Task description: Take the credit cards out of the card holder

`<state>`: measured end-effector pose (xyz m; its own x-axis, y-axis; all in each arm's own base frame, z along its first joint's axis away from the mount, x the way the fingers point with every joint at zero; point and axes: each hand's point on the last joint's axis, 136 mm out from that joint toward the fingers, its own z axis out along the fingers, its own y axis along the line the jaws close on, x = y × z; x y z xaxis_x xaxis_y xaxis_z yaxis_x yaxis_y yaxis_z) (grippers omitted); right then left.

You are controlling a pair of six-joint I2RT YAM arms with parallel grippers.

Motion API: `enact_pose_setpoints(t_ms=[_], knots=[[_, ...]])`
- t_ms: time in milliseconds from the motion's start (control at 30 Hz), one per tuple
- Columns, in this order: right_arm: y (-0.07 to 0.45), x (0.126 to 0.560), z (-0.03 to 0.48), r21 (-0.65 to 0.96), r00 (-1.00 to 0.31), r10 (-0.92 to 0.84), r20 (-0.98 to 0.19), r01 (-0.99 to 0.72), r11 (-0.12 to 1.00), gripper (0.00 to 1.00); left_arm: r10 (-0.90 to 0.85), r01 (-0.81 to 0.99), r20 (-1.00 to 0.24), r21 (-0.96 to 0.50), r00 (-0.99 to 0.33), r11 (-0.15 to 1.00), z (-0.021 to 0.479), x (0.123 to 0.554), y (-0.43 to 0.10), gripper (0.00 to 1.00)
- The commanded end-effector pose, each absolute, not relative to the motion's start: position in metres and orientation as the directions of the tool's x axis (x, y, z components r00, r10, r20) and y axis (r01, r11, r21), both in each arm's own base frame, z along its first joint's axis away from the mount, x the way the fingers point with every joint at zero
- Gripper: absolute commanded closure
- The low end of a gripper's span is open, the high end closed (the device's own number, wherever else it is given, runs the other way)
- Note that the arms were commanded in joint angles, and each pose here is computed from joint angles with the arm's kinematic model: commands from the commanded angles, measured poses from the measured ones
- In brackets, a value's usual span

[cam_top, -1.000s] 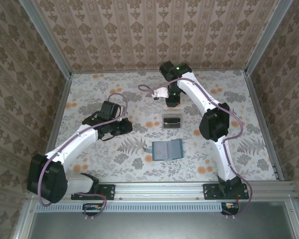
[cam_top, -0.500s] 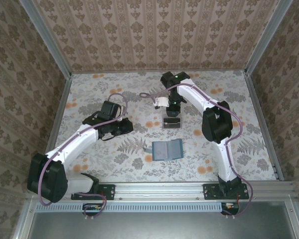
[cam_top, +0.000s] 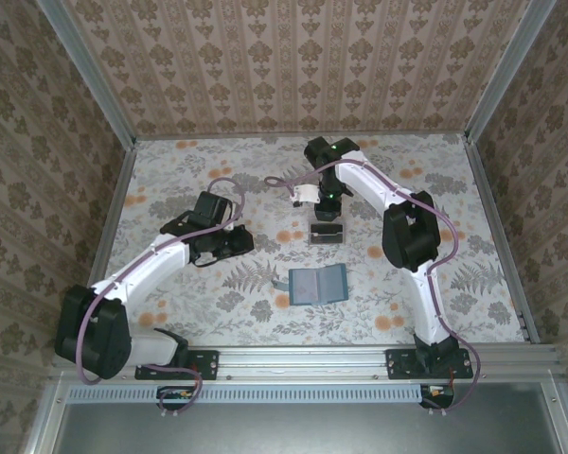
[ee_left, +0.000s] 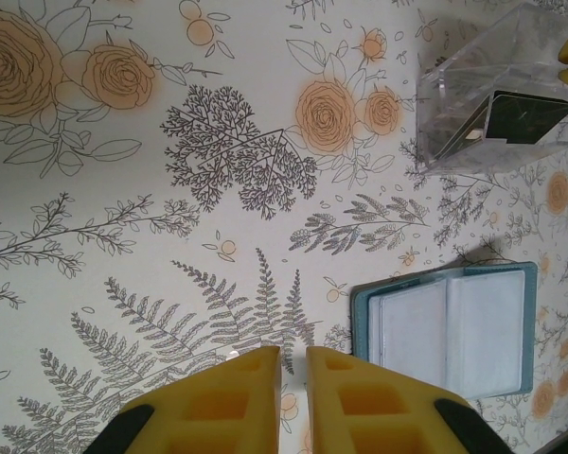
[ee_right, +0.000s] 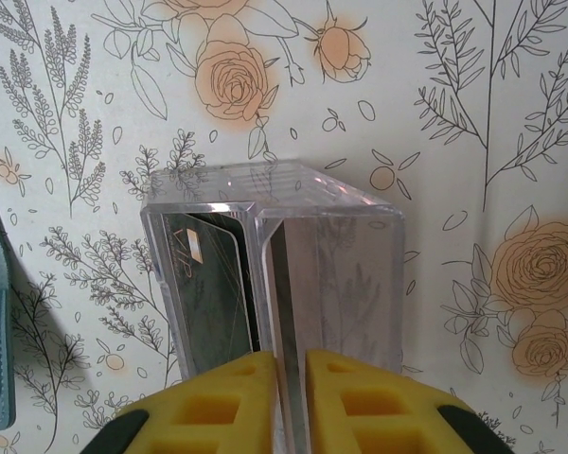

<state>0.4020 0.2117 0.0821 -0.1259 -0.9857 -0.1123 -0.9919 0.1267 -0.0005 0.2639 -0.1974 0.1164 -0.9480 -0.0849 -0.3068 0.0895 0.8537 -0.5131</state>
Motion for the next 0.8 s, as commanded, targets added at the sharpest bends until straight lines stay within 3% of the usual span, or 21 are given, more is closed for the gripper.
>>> enact_pose_setpoints(t_ms=[0,233,633,767], knots=[[0.213,0.397,0.076,0.046,-0.124,-0.985,-0.118,-0.992,0.119,0.87,-0.087,0.092,-0.303,-0.529,-0.949,0.843,0.121,0.265,-0.202,0.85],[0.214,0.392,0.083,0.078,-0.118,-0.985,-0.122,-0.991,0.109,1.00,-0.082,0.093,-0.301,-0.525,-0.950,0.846,0.119,0.265,-0.201,0.85],[0.211,0.387,0.083,0.155,-0.114,-0.989,-0.094,-0.983,0.099,1.00,-0.081,0.089,-0.298,-0.516,-0.951,0.852,0.117,0.264,-0.199,0.85],[0.211,0.390,0.081,0.149,-0.121,-0.989,-0.085,-0.983,0.107,0.89,-0.083,0.086,-0.295,-0.515,-0.952,0.853,0.117,0.264,-0.199,0.85]])
